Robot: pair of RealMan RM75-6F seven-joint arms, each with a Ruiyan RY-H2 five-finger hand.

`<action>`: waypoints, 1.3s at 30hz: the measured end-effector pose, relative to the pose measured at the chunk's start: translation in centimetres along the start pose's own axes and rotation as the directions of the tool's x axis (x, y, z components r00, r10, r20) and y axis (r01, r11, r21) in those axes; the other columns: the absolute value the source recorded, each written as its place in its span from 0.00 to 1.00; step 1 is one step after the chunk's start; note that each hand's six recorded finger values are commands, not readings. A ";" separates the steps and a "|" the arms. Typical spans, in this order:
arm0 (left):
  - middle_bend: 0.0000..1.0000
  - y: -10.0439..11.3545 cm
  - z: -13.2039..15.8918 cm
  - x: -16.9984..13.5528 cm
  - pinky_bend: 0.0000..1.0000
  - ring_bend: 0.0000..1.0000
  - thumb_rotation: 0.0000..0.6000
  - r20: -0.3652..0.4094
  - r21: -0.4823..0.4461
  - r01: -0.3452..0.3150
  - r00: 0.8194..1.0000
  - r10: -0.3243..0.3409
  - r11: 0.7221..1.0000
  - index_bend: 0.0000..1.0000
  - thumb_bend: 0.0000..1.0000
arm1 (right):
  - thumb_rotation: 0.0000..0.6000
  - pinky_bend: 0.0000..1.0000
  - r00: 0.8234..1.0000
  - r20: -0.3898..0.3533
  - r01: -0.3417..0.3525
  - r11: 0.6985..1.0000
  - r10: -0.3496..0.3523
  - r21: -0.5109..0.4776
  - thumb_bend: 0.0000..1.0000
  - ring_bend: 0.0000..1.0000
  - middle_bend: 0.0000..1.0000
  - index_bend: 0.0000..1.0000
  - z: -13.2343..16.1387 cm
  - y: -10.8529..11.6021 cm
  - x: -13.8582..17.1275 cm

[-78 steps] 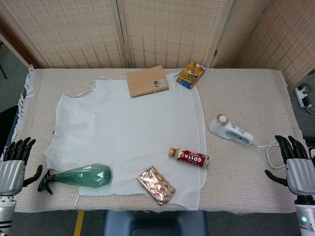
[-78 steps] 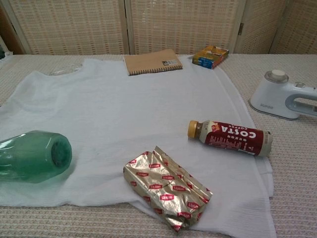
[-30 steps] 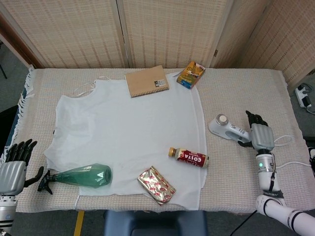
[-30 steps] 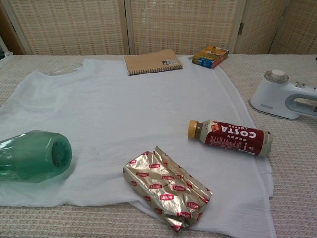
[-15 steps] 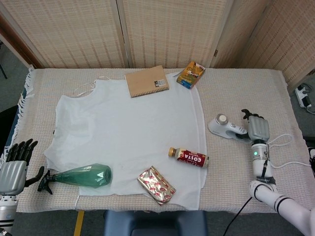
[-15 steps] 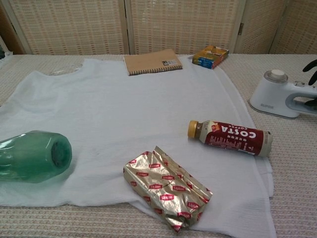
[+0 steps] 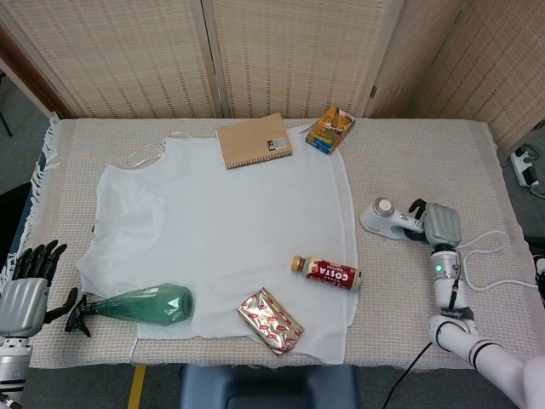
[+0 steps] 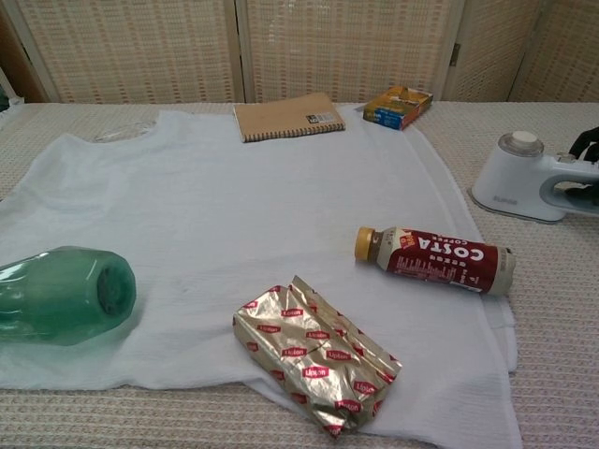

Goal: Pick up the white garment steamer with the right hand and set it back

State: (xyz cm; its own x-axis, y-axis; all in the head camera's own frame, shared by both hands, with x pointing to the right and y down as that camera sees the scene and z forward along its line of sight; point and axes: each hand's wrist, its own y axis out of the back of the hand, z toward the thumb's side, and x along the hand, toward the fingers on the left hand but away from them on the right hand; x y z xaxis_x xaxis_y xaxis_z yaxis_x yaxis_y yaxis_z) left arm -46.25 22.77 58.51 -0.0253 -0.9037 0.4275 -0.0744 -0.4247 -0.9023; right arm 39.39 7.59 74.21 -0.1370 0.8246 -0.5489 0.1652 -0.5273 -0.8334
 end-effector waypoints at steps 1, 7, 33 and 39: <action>0.08 0.0 0.0 0.0 0.00 0.03 0.87 -0.001 0.000 0.000 1.000 0.000 1.000 0.12 0.43 | 1.00 0.55 1.000 -0.003 -0.001 1.000 0.001 -0.001 0.29 0.47 0.55 0.49 0.0 -0.1 0.0; 0.08 -0.1 0.0 0.1 0.00 0.03 0.87 0.001 0.000 0.003 1.000 -0.003 1.000 0.12 0.43 | 1.00 0.67 1.000 -0.024 -0.009 1.000 0.009 -0.017 0.68 0.59 0.66 0.63 0.2 -0.9 0.1; 0.21 2.5 8.8 10.2 0.04 0.14 0.82 0.344 -0.069 0.063 0.938 -0.036 0.996 0.28 0.52 | 1.00 0.87 0.940 -0.339 -0.104 0.975 0.033 -0.194 0.97 0.78 0.80 0.77 6.0 5.5 2.5; 0.21 0.7 12.8 14.1 0.02 0.13 0.75 0.384 -0.064 0.204 0.909 -0.164 0.977 0.28 0.52 | 1.00 0.87 0.918 -0.395 -0.112 0.983 0.044 -0.149 0.97 0.78 0.80 0.77 10.1 7.4 2.4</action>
State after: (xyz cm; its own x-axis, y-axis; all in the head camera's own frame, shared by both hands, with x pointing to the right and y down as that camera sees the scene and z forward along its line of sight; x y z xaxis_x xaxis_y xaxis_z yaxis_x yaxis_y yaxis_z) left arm -33.93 9.00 63.20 0.3718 -0.7723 0.5151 -0.1415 -0.5956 -0.7907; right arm 30.39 3.56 66.08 0.2672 0.8142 -0.5154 0.3231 -0.5796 -0.7481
